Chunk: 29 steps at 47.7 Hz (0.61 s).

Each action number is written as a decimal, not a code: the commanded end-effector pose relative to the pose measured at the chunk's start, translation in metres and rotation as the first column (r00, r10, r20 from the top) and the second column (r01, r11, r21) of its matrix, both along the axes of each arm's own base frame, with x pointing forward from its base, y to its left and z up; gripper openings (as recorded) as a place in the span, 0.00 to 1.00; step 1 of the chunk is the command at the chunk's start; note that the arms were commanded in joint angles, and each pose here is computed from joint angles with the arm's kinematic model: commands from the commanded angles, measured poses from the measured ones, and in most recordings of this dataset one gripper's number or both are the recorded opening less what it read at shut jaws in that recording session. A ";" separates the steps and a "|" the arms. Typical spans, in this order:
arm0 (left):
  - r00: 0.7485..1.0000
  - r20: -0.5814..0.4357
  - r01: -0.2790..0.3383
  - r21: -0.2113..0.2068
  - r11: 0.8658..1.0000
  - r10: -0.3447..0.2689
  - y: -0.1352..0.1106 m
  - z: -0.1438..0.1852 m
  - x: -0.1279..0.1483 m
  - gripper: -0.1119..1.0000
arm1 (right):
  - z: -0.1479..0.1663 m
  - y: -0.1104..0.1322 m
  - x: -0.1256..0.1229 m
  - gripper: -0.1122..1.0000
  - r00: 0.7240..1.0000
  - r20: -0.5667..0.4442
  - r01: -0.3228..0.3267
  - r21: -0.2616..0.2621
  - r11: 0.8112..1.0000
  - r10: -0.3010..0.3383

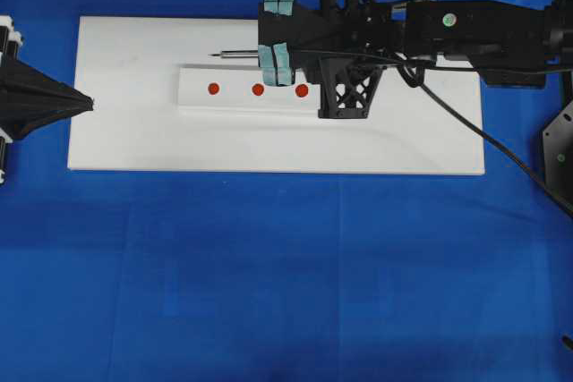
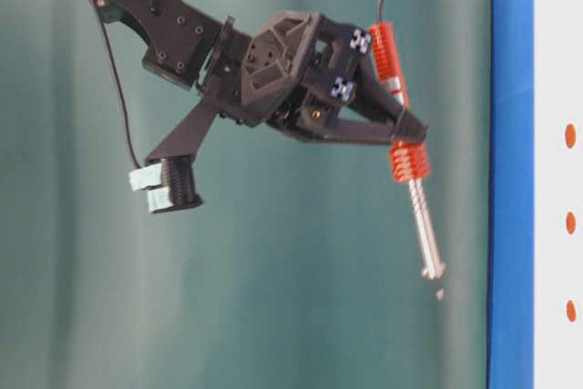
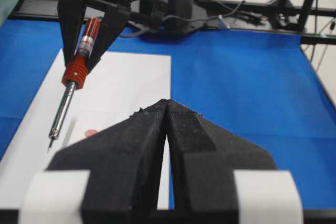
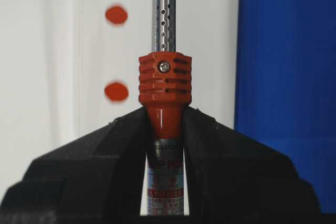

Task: Touch the tip of the soldering iron to the mark.
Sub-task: 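Lower the iron tip with the right gripper onto the left red dot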

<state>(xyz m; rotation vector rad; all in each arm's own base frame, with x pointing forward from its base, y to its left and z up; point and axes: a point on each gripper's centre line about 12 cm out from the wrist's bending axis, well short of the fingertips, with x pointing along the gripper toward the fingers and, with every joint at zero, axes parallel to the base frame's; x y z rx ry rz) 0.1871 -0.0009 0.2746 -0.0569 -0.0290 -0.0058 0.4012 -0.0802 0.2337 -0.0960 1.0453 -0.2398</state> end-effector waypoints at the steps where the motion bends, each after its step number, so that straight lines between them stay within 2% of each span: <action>1: 1.000 0.014 0.000 0.001 1.000 0.000 0.000 0.005 0.001 0.10 | 0.022 0.000 -0.005 0.16 1.000 0.015 0.015 0.001 1.000 -0.015; 8: 1.000 0.014 0.000 0.000 1.000 0.000 0.000 0.005 0.001 0.10 | 0.017 0.002 -0.014 0.16 0.997 -0.066 0.032 0.020 0.999 -0.030; 14: 1.000 0.014 0.000 0.001 1.000 0.000 0.000 0.005 0.001 0.10 | 0.015 0.006 -0.017 0.16 0.994 -0.107 0.017 0.031 0.999 -0.013; 29: 1.000 0.014 0.000 0.000 1.000 0.000 0.000 0.005 0.001 0.10 | 0.016 0.008 -0.013 0.16 0.997 -0.074 0.001 0.040 0.999 0.002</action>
